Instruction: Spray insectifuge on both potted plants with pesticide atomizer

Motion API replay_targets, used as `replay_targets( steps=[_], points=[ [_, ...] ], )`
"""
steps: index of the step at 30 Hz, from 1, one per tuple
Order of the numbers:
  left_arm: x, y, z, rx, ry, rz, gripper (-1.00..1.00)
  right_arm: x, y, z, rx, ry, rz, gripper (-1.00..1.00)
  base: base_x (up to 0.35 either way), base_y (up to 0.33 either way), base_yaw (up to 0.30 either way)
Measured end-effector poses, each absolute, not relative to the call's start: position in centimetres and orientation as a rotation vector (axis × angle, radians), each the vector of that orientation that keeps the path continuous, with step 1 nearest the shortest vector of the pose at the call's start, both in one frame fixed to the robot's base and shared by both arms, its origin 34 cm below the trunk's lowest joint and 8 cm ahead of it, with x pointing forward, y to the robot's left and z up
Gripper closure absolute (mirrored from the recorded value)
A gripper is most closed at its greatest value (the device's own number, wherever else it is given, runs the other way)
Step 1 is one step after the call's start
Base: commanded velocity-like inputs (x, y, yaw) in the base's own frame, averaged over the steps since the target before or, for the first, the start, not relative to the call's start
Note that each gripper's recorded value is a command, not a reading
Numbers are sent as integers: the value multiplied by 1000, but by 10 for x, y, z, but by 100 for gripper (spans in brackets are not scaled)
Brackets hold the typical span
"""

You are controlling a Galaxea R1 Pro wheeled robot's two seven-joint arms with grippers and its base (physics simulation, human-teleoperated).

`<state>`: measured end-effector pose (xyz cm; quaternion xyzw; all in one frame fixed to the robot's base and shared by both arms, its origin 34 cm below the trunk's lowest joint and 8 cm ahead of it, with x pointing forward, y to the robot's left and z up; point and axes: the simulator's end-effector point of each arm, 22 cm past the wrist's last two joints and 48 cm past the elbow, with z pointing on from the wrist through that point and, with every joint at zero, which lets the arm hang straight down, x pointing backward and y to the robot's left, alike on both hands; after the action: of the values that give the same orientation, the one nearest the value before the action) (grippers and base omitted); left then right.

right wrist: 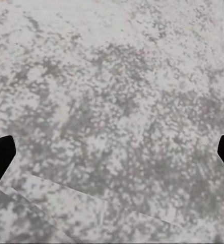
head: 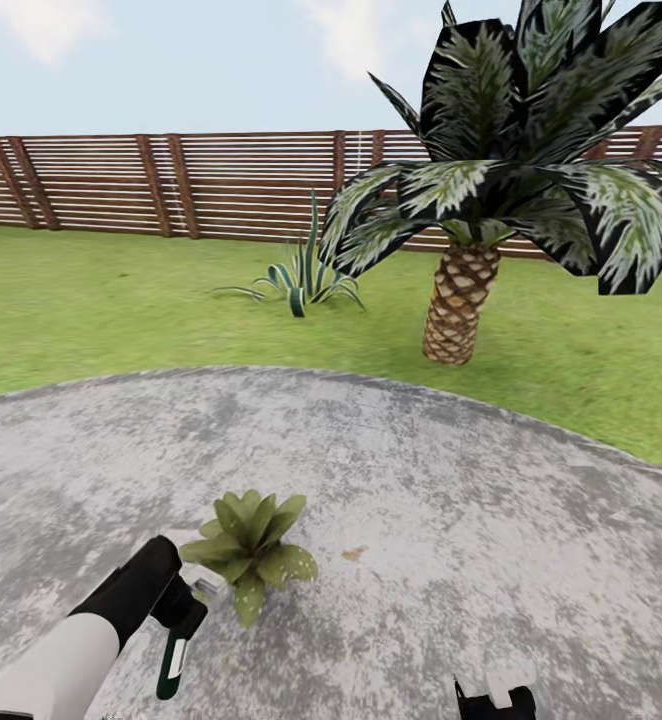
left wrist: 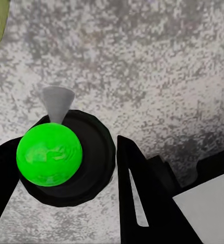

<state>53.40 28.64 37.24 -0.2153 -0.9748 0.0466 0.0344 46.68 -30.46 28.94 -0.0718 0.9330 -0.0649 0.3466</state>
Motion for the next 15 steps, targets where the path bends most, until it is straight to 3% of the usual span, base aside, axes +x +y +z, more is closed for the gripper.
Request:
replay_targets(
  steps=[4,15],
  points=[
    [534,285,373,-656,-2999,151,100,467,-305,289,-187,2421,-168,-100,-132,251,-9],
    [535,285,374,-649,-3002,158,100,467,-305,290,-187,2421,-168,-100,-3,335,0]
  ],
)
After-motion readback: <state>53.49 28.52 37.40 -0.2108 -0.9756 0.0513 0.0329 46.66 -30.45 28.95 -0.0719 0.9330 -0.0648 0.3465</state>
